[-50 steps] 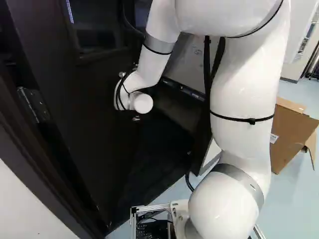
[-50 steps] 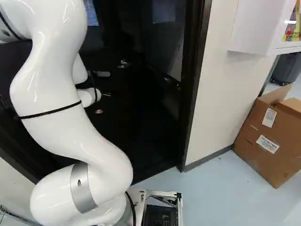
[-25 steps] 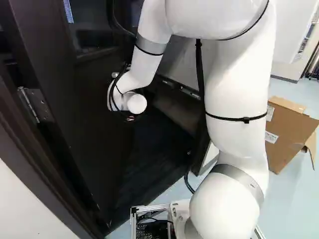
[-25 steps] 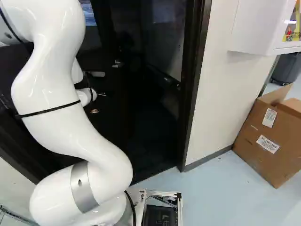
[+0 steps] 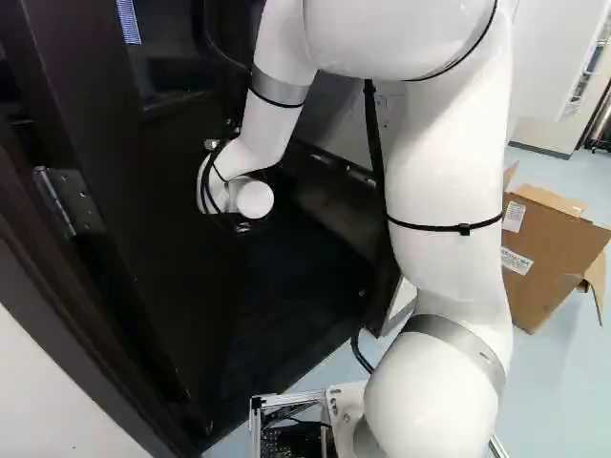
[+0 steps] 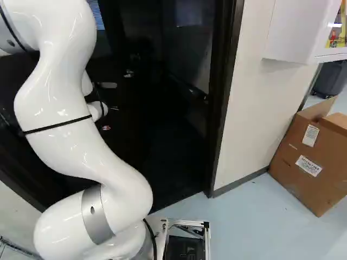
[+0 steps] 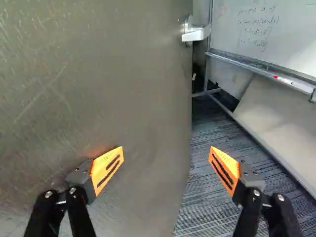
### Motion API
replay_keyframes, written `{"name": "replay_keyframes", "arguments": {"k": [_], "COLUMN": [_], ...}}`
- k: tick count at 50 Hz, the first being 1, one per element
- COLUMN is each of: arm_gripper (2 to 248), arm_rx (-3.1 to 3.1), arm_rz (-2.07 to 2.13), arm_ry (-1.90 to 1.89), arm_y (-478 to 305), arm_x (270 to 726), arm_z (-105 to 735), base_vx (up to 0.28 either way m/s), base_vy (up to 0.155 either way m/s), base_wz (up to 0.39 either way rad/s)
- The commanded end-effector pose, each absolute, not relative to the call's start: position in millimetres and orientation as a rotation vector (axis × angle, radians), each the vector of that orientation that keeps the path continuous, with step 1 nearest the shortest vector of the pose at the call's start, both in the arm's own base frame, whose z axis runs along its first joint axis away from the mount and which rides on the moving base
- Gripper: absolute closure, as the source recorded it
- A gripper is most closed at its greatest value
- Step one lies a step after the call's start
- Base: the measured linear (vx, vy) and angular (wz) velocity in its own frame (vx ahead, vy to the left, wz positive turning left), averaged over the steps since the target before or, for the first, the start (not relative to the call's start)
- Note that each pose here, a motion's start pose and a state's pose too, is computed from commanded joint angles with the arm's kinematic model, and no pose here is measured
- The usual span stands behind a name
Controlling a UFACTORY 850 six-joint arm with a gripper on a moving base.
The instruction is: Open the door and move inside
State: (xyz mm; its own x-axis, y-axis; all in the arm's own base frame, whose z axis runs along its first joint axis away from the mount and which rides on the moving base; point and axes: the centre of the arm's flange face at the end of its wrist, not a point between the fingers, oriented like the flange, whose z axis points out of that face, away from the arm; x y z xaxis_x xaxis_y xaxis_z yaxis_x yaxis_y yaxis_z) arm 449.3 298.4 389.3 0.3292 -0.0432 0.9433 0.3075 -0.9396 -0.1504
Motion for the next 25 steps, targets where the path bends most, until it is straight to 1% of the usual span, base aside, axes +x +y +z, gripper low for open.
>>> {"name": "replay_keyframes", "arguments": {"k": [25], "arm_gripper": [3], "arm_rx": [-2.258], "arm_rz": [-1.636], "arm_ry": [-0.343], "arm_y": [316], "arm_x": [449], "arm_z": [389], "base_vx": [0.0], "base_vy": [0.0], "base_wz": [0.0]}}
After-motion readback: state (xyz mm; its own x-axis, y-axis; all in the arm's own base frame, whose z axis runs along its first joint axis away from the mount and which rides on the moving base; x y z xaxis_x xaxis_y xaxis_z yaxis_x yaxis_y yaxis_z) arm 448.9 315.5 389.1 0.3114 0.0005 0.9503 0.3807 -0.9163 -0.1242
